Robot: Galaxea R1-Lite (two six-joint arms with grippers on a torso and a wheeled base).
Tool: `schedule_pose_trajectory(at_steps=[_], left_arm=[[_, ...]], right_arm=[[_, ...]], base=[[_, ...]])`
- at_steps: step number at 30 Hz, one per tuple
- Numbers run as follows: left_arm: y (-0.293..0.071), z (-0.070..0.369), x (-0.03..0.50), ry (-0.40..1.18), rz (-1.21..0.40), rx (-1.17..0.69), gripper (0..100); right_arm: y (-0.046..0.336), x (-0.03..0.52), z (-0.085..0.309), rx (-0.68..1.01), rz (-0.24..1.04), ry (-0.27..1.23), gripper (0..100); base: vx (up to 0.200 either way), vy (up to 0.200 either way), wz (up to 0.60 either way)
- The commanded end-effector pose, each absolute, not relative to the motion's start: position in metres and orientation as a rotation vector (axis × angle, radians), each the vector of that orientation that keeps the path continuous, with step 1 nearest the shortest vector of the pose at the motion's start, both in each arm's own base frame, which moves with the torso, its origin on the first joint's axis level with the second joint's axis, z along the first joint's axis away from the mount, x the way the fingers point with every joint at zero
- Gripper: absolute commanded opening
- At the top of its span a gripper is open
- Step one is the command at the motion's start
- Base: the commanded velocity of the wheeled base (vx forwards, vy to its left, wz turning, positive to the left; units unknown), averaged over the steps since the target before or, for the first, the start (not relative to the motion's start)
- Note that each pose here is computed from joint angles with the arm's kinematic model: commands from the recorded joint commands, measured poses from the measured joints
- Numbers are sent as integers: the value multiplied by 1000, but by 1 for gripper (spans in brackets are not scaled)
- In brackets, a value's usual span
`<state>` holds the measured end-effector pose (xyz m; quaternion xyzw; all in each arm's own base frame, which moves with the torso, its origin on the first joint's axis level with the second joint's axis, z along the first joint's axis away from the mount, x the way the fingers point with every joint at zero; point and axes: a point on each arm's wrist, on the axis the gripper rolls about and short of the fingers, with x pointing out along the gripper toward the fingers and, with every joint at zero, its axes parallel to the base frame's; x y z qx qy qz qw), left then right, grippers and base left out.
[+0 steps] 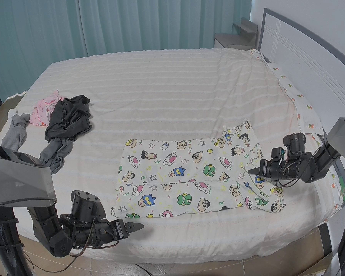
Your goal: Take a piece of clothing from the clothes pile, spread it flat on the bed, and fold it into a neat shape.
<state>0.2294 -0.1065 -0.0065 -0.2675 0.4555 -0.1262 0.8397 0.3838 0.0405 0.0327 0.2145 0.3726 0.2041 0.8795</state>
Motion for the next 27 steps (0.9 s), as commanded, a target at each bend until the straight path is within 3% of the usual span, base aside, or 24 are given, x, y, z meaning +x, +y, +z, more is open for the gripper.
schedule_pose_trajectory(at_steps=[1, 14, 15, 27], left_arm=[[-106, -7, 229, 965, -265, -565, 100], [-106, -7, 227, 967, -266, -564, 100], [-106, -7, 228, 962, -269, -566, 100], [-106, -7, 228, 957, -271, -567, 100]], right_arm=[[58, 354, 31, 394, 485, 739, 0], [71, 317, 16, 247, 572, 792, 0], [72, 315, 14, 237, 573, 798, 100], [80, 296, 7, 210, 581, 824, 100]], base=[[0, 0, 0], [0, 0, 0], [0, 0, 0], [0, 0, 0]])
